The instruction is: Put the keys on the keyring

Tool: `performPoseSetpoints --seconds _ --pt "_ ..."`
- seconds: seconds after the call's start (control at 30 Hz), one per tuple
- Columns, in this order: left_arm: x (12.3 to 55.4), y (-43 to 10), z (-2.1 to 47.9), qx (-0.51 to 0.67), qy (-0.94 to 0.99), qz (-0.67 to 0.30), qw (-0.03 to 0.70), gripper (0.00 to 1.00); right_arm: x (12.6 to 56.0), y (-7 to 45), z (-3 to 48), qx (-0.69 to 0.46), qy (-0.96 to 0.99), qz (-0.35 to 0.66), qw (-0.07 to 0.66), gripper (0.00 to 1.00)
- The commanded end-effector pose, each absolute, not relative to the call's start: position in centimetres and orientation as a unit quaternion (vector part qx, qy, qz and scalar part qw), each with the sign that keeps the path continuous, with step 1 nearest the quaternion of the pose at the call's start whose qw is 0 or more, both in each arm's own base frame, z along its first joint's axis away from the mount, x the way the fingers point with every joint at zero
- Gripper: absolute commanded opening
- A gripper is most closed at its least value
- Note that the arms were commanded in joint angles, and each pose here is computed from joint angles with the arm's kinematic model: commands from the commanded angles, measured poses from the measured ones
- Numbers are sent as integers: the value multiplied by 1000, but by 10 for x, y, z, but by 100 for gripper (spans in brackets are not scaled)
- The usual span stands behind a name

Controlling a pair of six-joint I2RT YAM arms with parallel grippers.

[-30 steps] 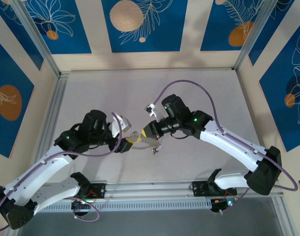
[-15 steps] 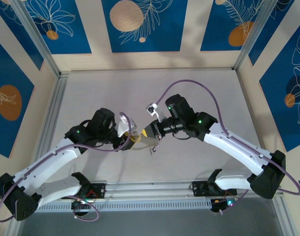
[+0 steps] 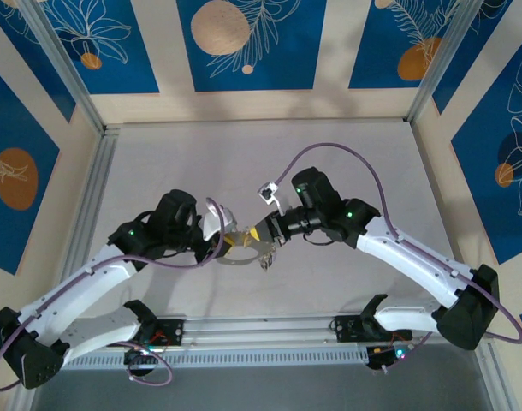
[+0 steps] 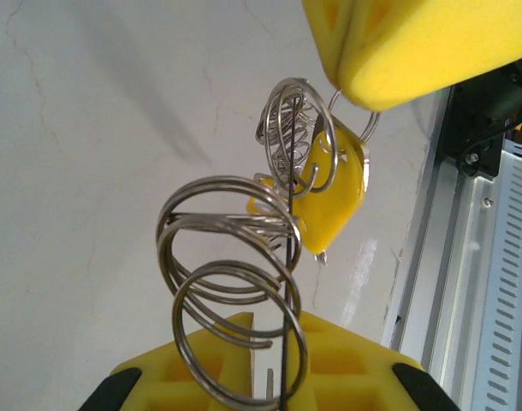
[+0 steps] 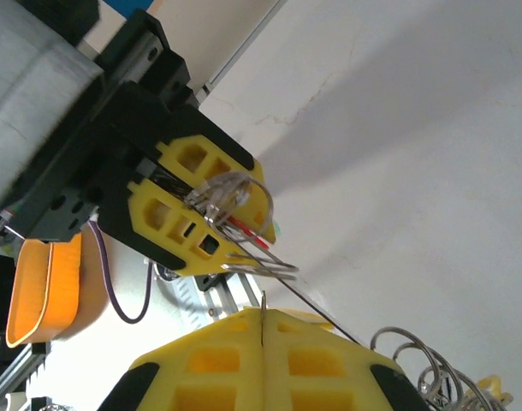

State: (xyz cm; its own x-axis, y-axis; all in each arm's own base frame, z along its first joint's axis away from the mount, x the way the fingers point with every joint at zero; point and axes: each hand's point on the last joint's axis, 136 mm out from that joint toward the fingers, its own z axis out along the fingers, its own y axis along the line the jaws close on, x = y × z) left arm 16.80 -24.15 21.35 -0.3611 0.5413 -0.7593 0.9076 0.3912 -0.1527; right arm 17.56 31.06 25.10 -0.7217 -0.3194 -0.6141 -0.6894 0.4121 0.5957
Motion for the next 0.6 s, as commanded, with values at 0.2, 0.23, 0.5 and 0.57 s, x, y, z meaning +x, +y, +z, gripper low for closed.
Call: performPoseSetpoints --seconds 0.2,0.23,0.5,0.57 --pt "158 -246 228 490 740 -313 338 0 173 302 258 -305 808 455 217 0" --pt "158 -246 228 490 739 -313 339 0 172 302 258 -307 807 456 216 0" --pt "154 -243 235 494 734 -312 347 0 155 289 253 -332 787 467 228 0" --pt "155 -242 236 494 733 -309 350 0 164 280 241 -300 807 458 221 0"
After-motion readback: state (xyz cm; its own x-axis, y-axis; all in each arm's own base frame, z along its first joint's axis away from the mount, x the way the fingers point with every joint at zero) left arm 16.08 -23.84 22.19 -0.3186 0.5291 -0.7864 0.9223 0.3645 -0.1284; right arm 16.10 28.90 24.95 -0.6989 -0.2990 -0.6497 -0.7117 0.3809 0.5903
